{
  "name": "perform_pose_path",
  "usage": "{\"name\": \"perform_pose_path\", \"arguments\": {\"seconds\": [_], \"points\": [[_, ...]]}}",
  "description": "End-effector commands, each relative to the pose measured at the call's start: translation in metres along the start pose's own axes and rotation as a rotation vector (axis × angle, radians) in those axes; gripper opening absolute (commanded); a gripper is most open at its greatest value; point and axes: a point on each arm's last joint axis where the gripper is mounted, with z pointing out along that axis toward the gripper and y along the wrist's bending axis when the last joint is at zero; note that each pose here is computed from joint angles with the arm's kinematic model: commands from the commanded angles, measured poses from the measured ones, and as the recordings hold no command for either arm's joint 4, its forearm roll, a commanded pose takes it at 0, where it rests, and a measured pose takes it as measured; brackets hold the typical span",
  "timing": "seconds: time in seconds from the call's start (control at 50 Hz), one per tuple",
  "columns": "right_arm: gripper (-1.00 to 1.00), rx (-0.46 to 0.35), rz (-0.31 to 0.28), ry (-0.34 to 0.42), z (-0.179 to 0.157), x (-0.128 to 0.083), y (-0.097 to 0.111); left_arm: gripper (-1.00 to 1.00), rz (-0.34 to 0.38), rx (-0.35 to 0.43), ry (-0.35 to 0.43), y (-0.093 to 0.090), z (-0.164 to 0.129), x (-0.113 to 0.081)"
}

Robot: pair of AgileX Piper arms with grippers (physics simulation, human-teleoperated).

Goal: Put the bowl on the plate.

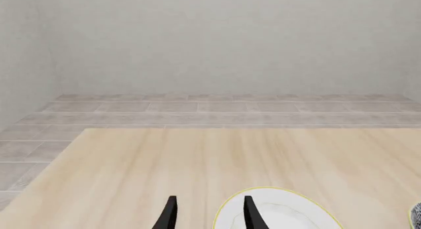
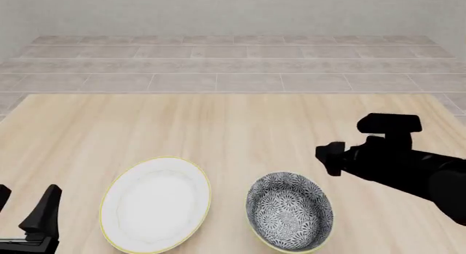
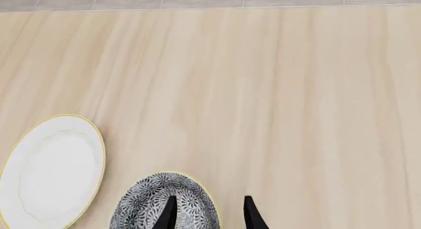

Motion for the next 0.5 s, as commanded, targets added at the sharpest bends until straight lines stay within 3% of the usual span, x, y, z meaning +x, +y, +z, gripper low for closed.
{"name": "perform_pose_path", "arguments": {"seconds": [0.02,0.24,0.5], "points": [[1.0,0.005,0.008,0.032,0.008,0.01,-0.002,1.0,0.0,0.0,0.0,0.0,0.0,0.0],[1.0,-0.004,0.033,0.082,0.023,0.032,-0.001,1.0,0.0,0.0,0.0,0.0,0.0,0.0],[1.0,0.0,0.023,0.087,0.025,0.037,-0.003,1.0,0.0,0.0,0.0,0.0,0.0,0.0]]}}
